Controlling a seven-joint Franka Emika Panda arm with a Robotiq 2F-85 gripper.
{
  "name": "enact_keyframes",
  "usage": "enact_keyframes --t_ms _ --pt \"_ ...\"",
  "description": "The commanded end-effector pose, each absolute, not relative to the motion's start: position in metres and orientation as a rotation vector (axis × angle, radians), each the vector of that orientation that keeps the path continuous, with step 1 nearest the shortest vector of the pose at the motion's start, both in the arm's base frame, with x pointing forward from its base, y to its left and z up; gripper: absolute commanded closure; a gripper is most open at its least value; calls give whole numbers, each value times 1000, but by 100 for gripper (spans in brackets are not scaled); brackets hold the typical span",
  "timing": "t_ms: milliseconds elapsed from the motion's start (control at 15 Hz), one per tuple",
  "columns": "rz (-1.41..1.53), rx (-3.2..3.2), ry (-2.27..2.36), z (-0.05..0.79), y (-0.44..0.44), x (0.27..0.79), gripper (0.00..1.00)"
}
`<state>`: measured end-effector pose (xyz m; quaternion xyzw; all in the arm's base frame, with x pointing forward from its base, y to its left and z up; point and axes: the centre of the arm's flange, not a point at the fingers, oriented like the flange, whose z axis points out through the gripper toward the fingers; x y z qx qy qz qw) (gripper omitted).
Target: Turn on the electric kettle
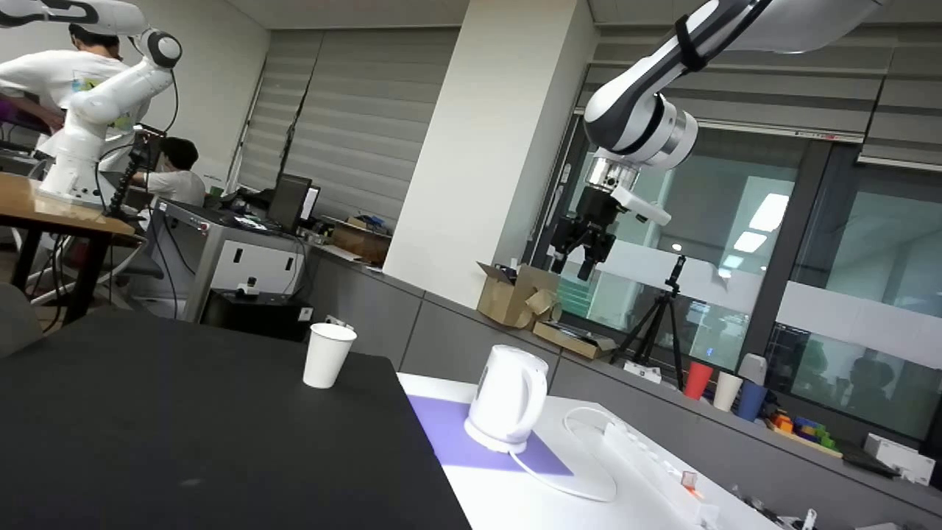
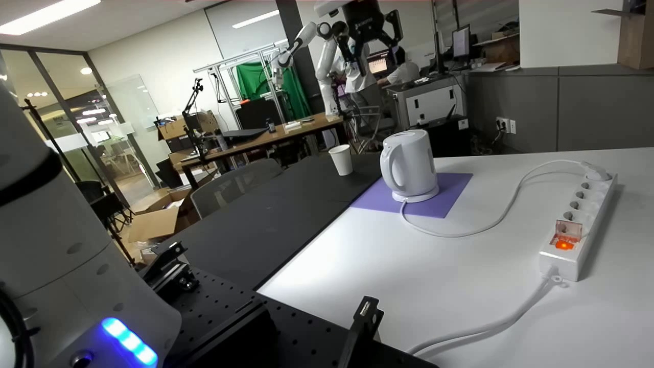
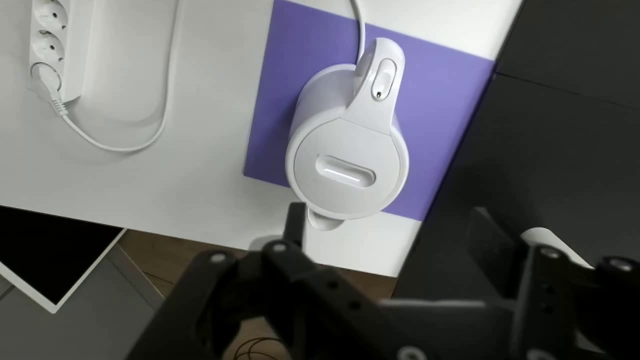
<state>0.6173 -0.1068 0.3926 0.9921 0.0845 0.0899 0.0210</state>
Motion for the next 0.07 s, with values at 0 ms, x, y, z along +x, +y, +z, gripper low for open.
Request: enact_keyframes --t_ms 0 --pt "275 3077 263 390 -106 618 11"
